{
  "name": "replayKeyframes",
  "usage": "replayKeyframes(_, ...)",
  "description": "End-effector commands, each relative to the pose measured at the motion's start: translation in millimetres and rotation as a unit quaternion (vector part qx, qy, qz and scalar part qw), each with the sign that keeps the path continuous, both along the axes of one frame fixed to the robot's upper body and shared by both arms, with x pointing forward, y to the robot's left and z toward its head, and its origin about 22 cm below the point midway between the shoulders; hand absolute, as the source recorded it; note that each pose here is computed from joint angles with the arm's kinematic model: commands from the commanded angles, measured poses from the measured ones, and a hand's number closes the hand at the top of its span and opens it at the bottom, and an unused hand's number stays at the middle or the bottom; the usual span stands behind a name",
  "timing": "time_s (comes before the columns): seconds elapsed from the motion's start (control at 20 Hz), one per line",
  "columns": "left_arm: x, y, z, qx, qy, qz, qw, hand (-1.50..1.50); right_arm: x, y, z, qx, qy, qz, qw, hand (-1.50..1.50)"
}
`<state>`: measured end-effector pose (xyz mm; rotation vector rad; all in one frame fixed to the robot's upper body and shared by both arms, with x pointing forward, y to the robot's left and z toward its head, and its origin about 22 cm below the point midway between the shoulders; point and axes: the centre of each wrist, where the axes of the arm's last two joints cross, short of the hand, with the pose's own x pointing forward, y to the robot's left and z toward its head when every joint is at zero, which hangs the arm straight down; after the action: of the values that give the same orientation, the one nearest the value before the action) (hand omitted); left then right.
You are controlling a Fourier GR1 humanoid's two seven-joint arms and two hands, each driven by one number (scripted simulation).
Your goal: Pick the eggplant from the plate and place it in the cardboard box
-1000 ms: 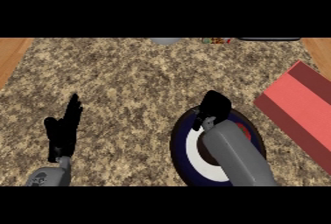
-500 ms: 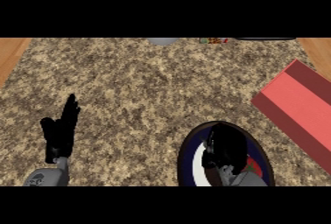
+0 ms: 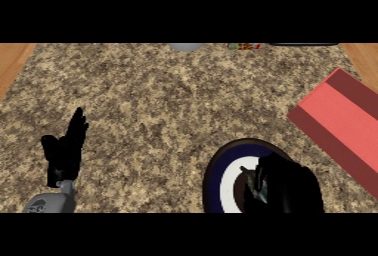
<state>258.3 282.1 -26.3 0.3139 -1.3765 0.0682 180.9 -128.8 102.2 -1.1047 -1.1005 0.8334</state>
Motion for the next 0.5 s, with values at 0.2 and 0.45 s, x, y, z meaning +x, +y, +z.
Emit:
replayKeyframes(0.2, -1.8, -21, 2, 0.003, -0.01, -0.002, 0.9999, 0.0, -25, -17, 88, -0.005, -0.101, -0.077, 0.992, 1.5)
replayKeyframes(0.45, -4.7, -1, -6, 0.0, 0.004, -0.015, 0.9999, 0.0, -30, -30, 109, -0.019, -0.122, -0.106, 0.987, 1.5)
